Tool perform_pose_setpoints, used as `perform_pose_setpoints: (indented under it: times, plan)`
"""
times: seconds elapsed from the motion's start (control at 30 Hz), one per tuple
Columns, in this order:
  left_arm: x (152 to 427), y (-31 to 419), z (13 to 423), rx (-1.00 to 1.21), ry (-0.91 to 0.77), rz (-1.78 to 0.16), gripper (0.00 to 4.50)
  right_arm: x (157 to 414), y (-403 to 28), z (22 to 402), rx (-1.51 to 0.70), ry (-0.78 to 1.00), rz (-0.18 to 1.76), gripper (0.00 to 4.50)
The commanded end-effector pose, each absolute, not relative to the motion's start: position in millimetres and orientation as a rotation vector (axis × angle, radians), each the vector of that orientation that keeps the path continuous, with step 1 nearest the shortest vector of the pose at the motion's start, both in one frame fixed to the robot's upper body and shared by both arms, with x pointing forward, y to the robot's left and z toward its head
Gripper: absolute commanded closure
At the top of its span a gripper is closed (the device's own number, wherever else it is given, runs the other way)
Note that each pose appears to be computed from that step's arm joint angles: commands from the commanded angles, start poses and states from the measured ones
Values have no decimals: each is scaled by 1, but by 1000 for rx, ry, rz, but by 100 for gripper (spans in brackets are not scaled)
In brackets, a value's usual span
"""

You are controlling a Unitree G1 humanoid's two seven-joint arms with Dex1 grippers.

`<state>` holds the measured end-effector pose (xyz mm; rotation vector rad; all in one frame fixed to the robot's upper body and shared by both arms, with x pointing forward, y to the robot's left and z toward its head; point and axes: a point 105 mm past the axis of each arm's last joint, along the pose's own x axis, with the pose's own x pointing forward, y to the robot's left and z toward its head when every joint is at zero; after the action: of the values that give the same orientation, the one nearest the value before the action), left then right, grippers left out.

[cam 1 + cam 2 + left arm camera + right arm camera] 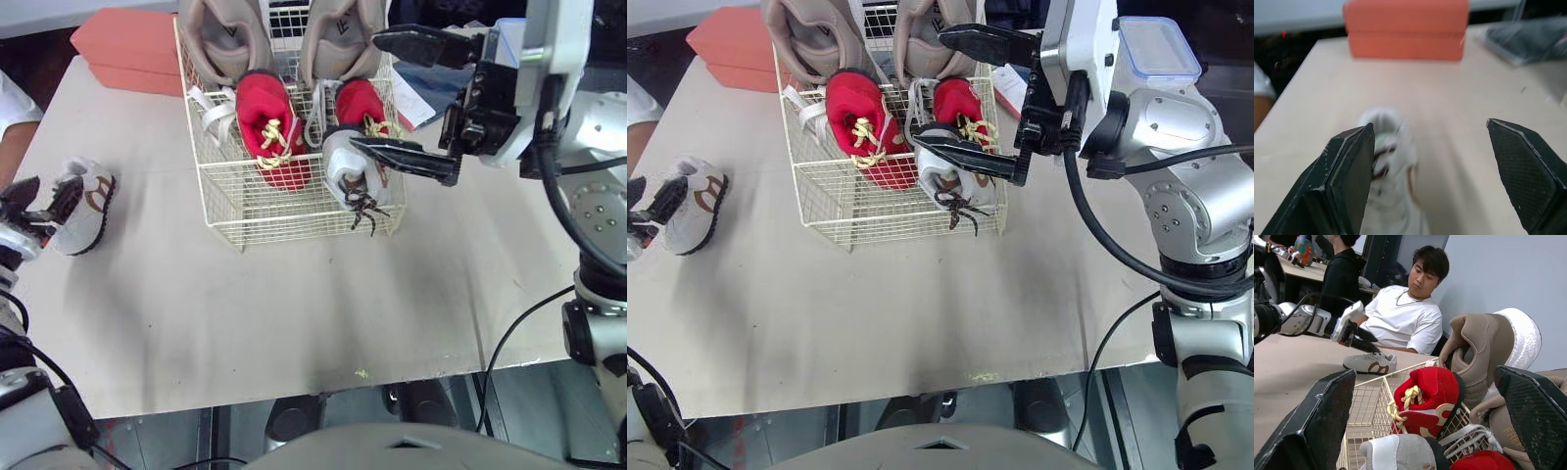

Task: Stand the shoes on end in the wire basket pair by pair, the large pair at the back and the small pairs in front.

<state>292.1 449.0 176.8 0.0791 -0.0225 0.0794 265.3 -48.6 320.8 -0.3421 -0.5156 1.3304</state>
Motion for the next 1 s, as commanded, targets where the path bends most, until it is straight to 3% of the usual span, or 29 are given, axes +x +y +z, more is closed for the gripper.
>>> perform_pose_setpoints:
  times: [0.03, 0.53, 0.63, 0.77, 0.87, 1.0]
  plan:
    - [283, 473, 190, 117, -28, 192, 51, 257, -49, 327, -358, -554, 1332, 3]
    - [299, 463, 134, 51, 202, 150, 51, 255, -48, 324, -327, -533, 1333, 3]
    - [301, 461, 133, 36, 200, 146, 132, 255, -48, 323, -328, -525, 1329, 0]
    - [302, 457, 129, 42, 215, 111, 316, 256, -50, 322, -326, -516, 1317, 0]
    - [302, 453, 130, 34, 211, 79, 426, 256, -50, 320, -322, -510, 1314, 0]
    - [301, 450, 133, 20, 198, 42, 440, 256, -49, 318, -317, -504, 1312, 0]
